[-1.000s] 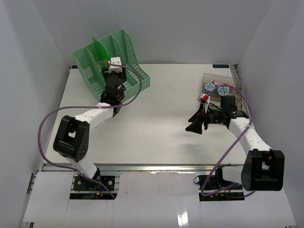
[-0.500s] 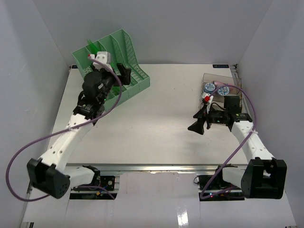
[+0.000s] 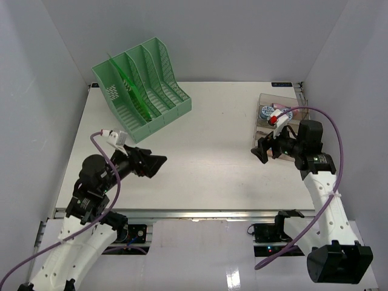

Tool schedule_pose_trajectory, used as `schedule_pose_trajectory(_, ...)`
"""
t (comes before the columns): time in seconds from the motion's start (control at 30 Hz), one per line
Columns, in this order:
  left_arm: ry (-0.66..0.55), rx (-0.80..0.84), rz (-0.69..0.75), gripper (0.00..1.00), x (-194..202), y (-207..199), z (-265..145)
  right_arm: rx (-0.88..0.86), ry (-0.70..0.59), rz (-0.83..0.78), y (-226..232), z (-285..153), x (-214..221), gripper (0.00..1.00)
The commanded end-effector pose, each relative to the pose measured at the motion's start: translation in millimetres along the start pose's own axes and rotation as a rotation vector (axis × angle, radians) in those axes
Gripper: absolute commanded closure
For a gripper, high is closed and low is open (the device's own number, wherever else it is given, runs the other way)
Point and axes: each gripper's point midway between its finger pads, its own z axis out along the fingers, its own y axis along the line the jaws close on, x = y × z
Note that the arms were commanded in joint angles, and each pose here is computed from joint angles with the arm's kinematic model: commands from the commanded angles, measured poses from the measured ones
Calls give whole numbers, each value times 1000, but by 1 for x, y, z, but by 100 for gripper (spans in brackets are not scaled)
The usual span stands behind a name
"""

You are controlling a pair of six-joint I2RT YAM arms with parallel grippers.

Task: Organize the desk

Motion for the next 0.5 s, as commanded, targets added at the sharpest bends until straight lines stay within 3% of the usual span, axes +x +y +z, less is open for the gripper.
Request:
schedule_pose_trajectory(0.0, 27, 41, -36, 2, 15, -14, -28, 99, -15, 78, -3, -19, -12, 10)
schedule_pose_trajectory(0.47, 42, 38, -34, 2, 34, -13, -50, 270, -87, 139, -16, -37, -18, 10)
